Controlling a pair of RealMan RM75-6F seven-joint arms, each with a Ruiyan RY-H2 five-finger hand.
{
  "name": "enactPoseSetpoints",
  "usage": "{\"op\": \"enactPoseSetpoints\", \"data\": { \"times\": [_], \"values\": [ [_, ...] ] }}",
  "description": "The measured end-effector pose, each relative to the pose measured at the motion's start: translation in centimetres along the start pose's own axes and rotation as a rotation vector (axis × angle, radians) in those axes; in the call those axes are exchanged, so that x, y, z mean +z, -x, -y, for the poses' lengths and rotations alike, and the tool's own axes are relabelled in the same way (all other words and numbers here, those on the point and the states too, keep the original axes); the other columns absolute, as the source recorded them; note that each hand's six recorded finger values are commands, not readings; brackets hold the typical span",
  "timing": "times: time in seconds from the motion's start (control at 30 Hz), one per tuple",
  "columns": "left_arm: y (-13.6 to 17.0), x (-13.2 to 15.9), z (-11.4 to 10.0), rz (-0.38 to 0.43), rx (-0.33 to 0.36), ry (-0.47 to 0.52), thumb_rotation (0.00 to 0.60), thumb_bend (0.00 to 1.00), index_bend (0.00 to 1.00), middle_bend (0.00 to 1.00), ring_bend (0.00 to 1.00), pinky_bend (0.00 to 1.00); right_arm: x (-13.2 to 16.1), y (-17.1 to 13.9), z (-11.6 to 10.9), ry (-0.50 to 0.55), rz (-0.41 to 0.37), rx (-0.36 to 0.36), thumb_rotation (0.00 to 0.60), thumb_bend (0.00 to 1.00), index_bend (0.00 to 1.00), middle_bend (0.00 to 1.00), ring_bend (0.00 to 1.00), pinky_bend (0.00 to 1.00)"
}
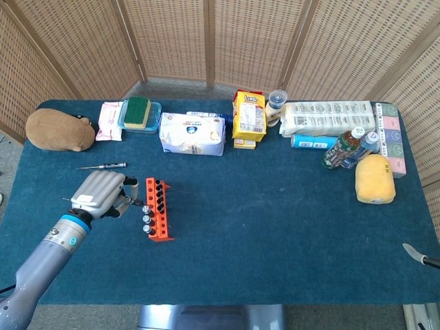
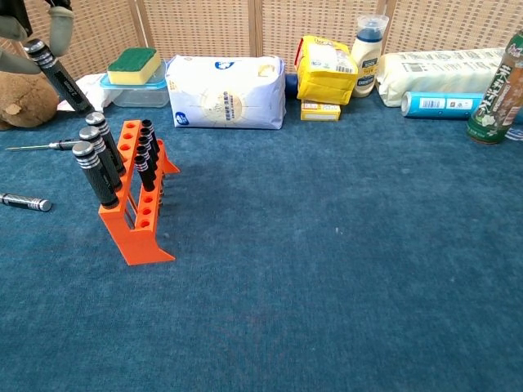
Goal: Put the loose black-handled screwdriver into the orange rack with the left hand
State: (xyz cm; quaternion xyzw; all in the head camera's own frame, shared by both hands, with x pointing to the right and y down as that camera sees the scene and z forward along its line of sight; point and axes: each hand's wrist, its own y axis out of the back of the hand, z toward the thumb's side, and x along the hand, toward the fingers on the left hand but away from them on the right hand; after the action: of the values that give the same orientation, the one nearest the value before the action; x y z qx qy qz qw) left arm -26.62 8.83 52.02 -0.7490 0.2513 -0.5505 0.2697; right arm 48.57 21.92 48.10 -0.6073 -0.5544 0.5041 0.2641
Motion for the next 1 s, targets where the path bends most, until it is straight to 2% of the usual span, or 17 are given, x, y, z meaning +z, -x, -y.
{"op": "enactPoseSetpoints", "data": {
  "times": [0.43, 0.73, 1.0],
  "values": [
    [-1.0, 0.1, 0.3, -0.027, -0.020, 0.002, 0.600, 0.37, 0.57, 1.00, 0.98, 0.93, 0.1, 0.0, 0.1, -0.001, -0.002, 0.003, 0.544, 0.00, 0.01, 0.03, 0.01, 0.00],
    [-2.2, 1.4, 0.9, -0.013, -0.043, -0.001, 0.600, 0.36, 0.57, 1.00, 0.98, 0.93, 0.1, 0.0, 0.2, -0.001, -0.002, 0.010, 0.545, 0.00, 0.01, 0.03, 0.01, 0.00],
    [-2.7, 1.9, 1.3, -0.037, -0.049, -0.016, 0.600, 0.37, 0.57, 1.00, 0.98, 0.93, 0.1, 0.0, 0.2, 0.003, -0.004, 0.010, 0.546, 0.00, 0.01, 0.03, 0.01, 0.00]
  ]
}}
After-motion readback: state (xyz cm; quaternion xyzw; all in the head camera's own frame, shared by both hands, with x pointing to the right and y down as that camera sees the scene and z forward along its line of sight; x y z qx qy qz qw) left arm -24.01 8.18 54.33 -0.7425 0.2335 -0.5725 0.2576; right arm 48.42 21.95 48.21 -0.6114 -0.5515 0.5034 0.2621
